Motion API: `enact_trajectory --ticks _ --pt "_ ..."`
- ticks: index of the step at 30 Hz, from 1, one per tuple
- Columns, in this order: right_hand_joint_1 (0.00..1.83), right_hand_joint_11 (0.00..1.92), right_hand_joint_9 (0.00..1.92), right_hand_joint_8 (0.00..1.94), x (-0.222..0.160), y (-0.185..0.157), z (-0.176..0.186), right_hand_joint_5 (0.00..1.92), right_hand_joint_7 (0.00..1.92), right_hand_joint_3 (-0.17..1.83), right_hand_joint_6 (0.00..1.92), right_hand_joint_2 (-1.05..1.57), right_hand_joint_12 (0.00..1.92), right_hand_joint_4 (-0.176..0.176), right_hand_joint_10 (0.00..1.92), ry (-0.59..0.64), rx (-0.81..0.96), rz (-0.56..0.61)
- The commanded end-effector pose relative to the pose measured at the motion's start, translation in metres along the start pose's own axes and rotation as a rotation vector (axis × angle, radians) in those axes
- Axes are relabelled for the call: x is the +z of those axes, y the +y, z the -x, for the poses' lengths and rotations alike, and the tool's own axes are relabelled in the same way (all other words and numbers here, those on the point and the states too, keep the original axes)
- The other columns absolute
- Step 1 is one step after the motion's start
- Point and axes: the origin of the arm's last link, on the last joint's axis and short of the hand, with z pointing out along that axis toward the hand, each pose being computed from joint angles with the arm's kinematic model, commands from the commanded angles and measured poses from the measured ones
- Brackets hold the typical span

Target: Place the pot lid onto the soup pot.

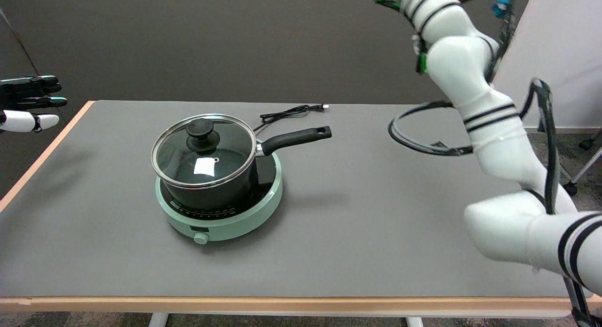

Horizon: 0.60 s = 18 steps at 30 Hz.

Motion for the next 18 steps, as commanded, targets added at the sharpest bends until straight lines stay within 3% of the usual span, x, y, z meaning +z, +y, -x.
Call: enact_trajectory --ticks 1,9,12,14,16,18 --pt "0.19 0.42 0.59 0.17 -0.111 0.086 -0.049 0.36 0.51 0.79 0.16 0.72 0.81 0.089 0.3 0.433 0.341 0.118" --pt "0.05 0.42 0.51 0.17 -0.147 0.091 -0.023 0.35 0.45 0.78 0.17 0.75 0.8 0.079 0.27 0.386 0.529 0.135" --pt "0.05 0.38 0.45 0.17 -0.161 0.094 -0.012 0.35 0.4 0.8 0.17 0.79 0.66 0.074 0.24 0.363 0.595 0.151" --pt "0.08 0.33 0.42 0.13 -0.17 0.098 -0.006 0.37 0.39 1.0 0.14 0.69 0.61 0.069 0.23 0.353 0.629 0.162" --pt "0.06 0.31 0.38 0.16 -0.178 0.099 -0.001 0.35 0.33 0.82 0.17 0.81 0.51 0.06 0.21 0.336 0.661 0.168" --pt "0.06 0.28 0.34 0.17 -0.188 0.1 0.003 0.34 0.3 0.83 0.17 0.8 0.48 0.05 0.2 0.313 0.696 0.172"
